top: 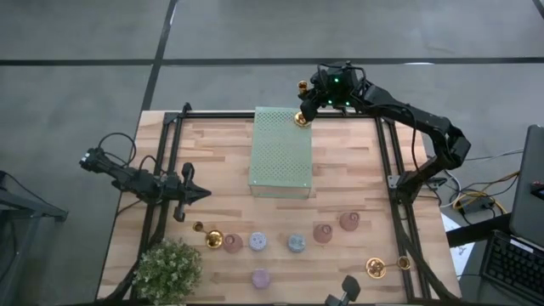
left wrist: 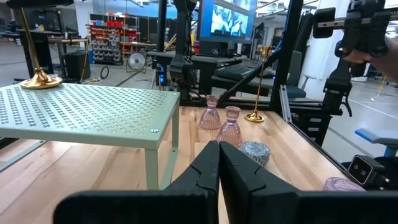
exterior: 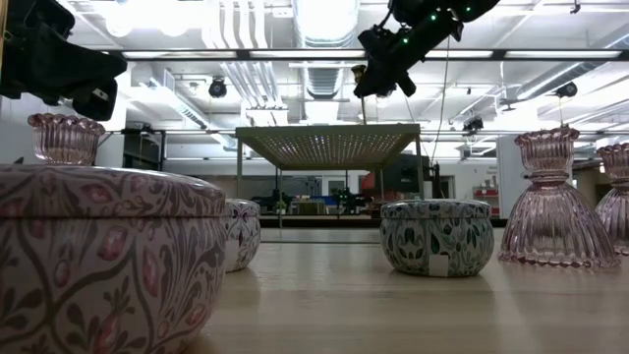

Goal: Pick & Place candle stick holders
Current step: Put the middle gold candle holder on the shelf

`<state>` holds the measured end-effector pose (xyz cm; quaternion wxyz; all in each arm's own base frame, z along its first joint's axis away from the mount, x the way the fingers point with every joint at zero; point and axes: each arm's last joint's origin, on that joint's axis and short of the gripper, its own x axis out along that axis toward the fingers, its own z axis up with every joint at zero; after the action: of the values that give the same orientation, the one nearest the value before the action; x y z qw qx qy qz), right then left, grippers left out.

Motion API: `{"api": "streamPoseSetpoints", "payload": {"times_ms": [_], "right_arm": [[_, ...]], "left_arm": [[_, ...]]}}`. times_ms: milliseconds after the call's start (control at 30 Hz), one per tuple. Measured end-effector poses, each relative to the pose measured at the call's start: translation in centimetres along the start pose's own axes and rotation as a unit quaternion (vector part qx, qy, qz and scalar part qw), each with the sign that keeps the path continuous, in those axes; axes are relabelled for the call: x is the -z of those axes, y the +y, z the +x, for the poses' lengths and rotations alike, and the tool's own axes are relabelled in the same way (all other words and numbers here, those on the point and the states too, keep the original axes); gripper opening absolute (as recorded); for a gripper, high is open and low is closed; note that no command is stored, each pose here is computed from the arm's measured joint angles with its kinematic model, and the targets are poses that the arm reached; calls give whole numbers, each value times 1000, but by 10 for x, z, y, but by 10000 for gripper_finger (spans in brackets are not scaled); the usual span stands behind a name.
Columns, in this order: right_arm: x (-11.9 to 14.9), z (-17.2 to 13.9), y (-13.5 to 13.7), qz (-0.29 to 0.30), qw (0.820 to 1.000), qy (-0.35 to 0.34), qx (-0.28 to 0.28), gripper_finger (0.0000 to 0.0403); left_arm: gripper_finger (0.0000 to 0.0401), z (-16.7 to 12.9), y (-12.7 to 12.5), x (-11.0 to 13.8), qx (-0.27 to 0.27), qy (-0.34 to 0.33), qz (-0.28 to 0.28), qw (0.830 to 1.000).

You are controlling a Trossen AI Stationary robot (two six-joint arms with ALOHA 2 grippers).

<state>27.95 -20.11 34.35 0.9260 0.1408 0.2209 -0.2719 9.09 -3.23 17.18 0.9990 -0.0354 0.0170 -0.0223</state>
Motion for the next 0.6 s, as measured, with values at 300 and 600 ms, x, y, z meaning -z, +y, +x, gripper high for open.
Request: {"api": "streamPoseSetpoints", "payload": {"times_ms": [300,600], "right_arm": [[-4,0,1,2,1000,-21,-6,43],[0,2,0,4,1000,-14,-10,41]], "left_arm": [[12,0,0,0,0,0,0,1000],[12,0,0,0,0,0,0,1000]]}}
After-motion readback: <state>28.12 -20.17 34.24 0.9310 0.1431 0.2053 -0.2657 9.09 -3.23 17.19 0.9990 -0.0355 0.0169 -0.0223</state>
